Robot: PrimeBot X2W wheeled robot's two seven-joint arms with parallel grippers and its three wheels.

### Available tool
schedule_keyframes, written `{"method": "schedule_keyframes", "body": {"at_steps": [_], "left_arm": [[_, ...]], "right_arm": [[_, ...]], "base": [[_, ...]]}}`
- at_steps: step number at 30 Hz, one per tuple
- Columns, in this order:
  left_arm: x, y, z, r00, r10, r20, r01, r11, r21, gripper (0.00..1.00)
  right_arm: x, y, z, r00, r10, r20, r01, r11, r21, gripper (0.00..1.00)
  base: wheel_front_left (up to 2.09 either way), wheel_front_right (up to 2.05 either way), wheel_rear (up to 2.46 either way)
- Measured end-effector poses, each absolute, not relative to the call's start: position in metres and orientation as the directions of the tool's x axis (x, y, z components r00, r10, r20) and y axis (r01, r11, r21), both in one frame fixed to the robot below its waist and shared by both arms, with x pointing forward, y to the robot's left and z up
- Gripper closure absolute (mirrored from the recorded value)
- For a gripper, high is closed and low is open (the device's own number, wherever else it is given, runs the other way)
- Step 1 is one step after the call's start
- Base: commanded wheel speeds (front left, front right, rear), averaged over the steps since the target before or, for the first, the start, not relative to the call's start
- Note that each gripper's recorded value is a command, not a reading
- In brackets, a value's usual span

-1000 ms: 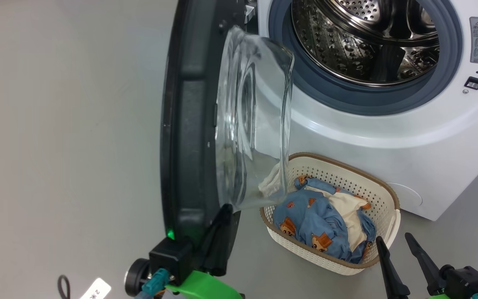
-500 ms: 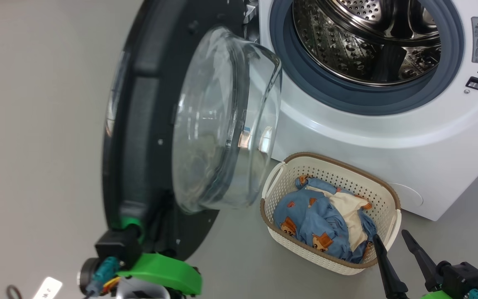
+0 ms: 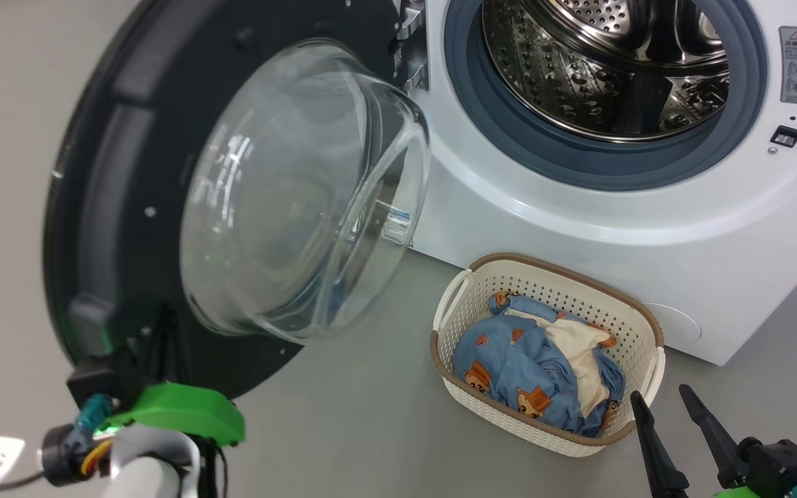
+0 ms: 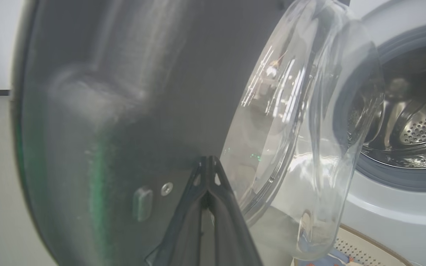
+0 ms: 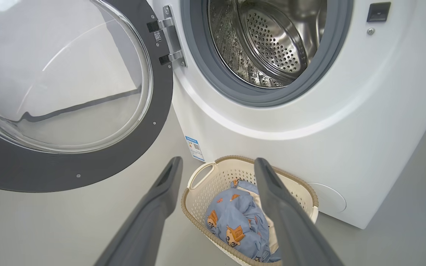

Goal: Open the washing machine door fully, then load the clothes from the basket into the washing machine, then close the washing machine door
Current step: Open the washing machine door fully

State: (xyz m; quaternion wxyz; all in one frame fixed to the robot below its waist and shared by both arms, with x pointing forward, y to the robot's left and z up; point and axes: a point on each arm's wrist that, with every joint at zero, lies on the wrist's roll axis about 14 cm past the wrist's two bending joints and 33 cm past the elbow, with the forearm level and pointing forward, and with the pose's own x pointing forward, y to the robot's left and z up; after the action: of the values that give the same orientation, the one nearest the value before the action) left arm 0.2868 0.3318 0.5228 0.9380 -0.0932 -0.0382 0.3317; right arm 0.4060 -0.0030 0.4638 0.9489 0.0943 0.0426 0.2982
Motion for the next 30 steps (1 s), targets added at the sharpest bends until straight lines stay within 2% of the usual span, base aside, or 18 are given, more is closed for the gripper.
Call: {"method": "schedule_keyframes", "body": {"at_steps": [17,30], "left_arm": [[0.293,0.395,0.518,0.702,0.713,-0.001,-0.709,0.698,-0.098,1.0],[0.309,0.414,0.521,0.693,0.721,0.016,-0.72,0.693,-0.042,1.0]], "right_arm": [[0.396,-0.04,0.463,0.867,0.496,-0.04,-0.481,0.856,0.19,0.0],[0.388,-0.073,0.46,0.907,0.419,-0.054,-0.404,0.897,0.179,0.0]], "base": [[0.0,0.0,0.0],[0.0,0.0,0.0]]}}
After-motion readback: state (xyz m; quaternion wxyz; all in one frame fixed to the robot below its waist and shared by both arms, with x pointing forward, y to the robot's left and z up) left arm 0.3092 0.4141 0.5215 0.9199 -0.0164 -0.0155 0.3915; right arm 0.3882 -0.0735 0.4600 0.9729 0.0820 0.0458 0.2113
